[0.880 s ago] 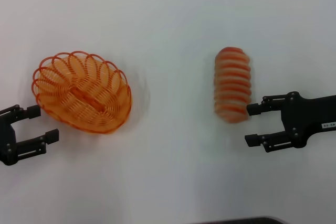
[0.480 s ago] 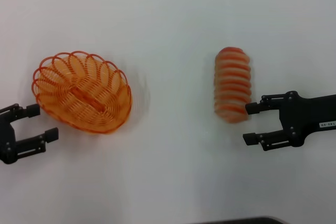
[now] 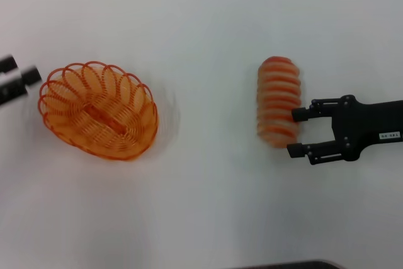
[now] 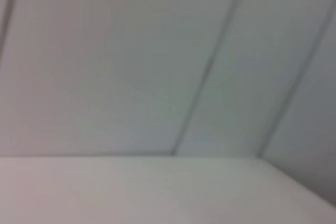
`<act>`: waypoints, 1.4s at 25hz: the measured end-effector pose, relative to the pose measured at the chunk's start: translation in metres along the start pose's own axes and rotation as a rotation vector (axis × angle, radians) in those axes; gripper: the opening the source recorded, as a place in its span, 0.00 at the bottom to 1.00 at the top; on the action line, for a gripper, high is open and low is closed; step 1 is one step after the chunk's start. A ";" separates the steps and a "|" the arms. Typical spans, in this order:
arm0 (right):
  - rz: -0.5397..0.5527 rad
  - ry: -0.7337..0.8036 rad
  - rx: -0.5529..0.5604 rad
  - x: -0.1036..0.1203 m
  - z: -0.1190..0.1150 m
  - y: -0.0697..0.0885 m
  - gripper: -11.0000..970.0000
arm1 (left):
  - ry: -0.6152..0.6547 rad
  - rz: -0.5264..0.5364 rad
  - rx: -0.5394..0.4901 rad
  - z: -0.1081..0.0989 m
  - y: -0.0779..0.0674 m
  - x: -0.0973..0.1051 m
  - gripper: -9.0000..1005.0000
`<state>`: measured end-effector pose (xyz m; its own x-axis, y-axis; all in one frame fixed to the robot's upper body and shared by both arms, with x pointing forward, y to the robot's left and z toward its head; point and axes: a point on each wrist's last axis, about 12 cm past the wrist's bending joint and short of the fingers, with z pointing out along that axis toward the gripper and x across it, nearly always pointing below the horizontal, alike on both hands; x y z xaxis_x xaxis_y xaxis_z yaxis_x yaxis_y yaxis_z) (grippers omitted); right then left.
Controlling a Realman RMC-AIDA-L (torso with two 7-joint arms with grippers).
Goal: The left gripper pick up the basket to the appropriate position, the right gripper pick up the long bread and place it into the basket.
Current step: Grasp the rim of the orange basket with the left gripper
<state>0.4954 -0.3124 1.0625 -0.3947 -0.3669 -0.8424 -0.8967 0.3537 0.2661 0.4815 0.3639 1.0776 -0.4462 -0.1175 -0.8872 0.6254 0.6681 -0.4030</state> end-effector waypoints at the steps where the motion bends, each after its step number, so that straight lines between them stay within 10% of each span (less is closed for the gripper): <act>1: -0.002 -0.004 -0.001 -0.001 0.001 0.000 0.85 | -0.017 -0.029 -0.016 0.003 0.003 -0.004 0.79; 16: -0.040 -0.060 0.009 -0.023 0.005 -0.010 0.85 | 0.278 -0.307 -0.208 0.056 0.032 -0.082 0.79; 26: -0.057 -0.066 0.024 -0.029 0.001 -0.015 0.85 | 0.660 0.001 -0.327 0.100 0.015 -0.124 0.78; 35: -0.058 -0.068 0.034 -0.029 -0.001 -0.017 0.85 | 0.877 0.182 -0.305 0.132 -0.005 -0.118 0.78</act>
<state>0.5216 -0.3087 1.0835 -0.3269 -0.3283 -0.8862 -0.9098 0.3631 0.2011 0.6154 0.2776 1.1551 -0.7577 0.5194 -0.3951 0.5942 0.7994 -0.0886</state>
